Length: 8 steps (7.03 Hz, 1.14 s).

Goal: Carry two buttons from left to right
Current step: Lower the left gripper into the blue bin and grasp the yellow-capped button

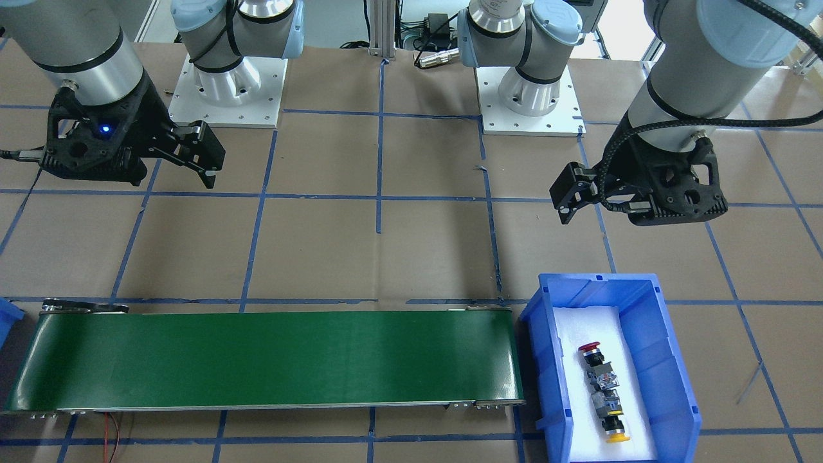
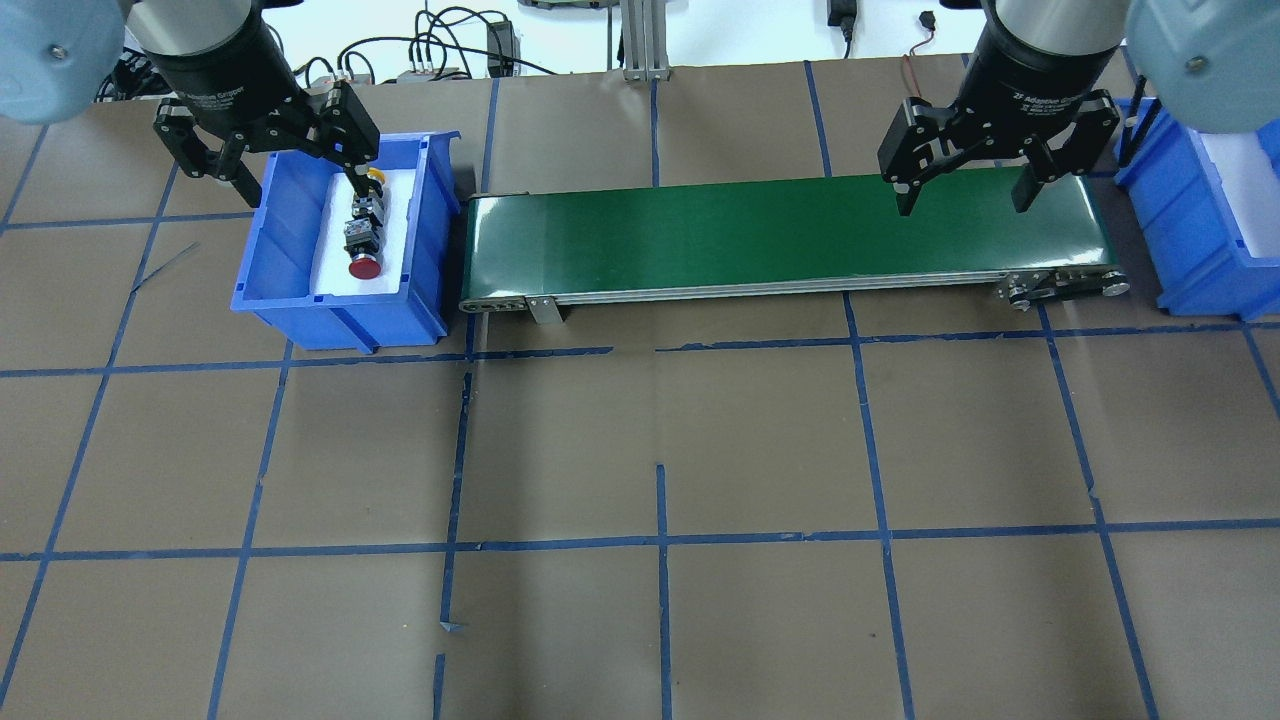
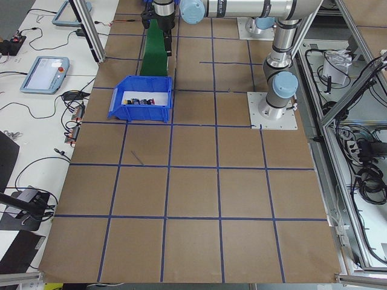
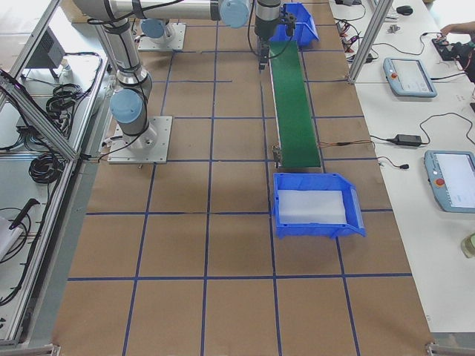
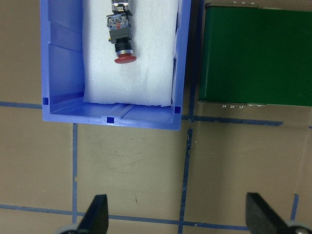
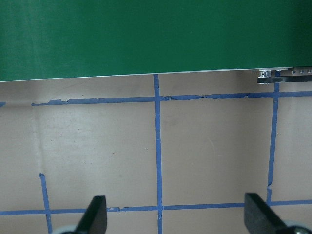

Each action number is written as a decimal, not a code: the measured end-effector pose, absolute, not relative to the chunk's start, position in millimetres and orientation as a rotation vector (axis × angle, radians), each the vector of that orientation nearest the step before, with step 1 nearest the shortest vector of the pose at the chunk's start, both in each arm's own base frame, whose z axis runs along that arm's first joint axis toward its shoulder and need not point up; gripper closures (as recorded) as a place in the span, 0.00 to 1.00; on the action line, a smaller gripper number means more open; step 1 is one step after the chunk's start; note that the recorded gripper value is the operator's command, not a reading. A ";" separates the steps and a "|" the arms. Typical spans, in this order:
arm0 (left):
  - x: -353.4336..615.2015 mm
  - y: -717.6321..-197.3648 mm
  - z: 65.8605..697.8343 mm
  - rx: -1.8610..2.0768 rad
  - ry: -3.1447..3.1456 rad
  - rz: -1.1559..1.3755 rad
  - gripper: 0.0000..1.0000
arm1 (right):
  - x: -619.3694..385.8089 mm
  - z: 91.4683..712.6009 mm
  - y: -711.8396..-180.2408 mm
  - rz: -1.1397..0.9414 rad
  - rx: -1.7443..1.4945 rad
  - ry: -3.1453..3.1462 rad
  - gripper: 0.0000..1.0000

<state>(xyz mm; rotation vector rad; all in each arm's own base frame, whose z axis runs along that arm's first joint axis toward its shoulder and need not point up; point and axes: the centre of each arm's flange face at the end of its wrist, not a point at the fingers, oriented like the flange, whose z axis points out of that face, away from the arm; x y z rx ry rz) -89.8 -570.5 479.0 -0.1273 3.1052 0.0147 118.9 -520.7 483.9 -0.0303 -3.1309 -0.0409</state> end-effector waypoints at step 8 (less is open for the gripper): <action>-8.2 -737.3 307.8 0.064 3.145 -0.137 0.00 | 119.0 483.7 -520.8 -0.040 -0.029 -3.131 0.00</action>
